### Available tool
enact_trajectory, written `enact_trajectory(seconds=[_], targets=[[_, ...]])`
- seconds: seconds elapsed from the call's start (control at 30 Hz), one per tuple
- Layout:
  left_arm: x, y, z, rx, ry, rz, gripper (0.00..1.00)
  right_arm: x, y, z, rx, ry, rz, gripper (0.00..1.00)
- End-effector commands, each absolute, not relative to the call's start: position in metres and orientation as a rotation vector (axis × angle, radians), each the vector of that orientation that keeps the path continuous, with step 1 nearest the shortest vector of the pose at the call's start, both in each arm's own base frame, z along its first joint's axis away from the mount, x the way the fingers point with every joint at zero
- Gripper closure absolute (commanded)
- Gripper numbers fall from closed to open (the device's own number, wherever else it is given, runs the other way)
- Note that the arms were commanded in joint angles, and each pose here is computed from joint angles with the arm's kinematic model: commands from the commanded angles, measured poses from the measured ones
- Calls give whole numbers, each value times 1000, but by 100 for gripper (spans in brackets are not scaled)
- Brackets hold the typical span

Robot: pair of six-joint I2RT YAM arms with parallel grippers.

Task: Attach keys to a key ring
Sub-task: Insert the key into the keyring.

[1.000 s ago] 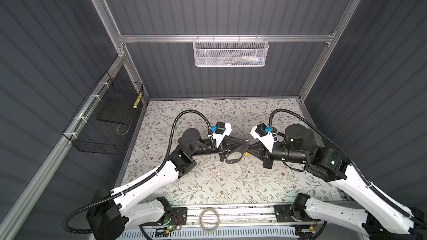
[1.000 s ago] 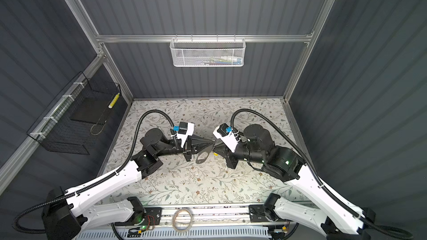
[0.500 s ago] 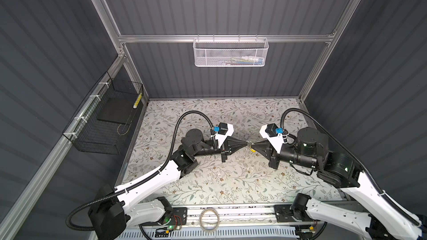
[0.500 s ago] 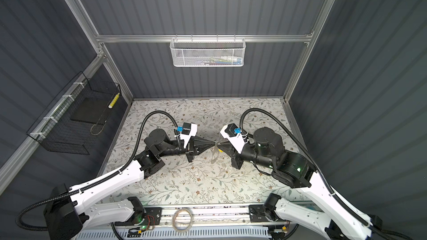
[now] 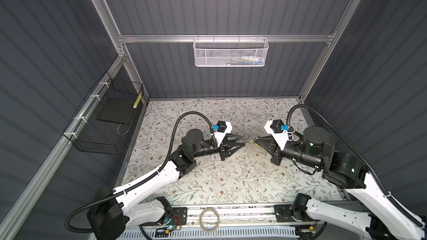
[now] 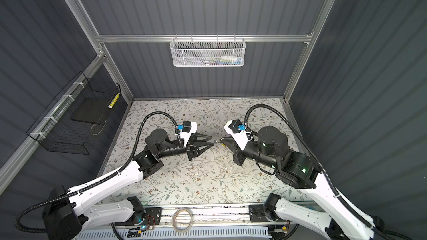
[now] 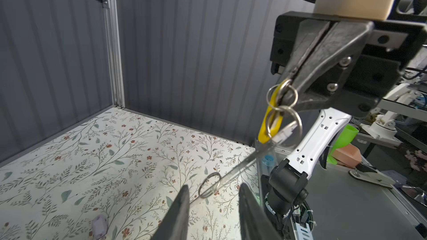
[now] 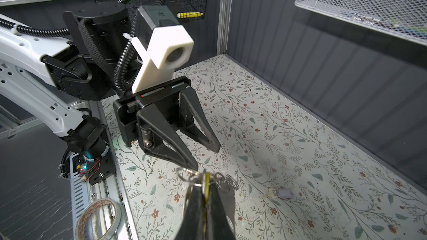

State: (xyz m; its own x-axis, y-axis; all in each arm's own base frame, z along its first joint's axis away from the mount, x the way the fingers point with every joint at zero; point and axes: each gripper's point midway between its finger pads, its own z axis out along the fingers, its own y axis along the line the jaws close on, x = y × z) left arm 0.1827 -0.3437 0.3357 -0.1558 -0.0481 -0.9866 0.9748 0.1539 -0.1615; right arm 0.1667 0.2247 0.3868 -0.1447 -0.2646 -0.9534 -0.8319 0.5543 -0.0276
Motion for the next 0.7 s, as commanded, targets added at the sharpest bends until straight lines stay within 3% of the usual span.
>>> enact_trajectory(seconds=[0.0,0.67], targets=[[186,-332,335,940,1390,-1166,60,165,223,401,-937,1633,632,100],[170,-345,342,1085,1305,-1240,57,160,233,401,-1010,1619,698,100]])
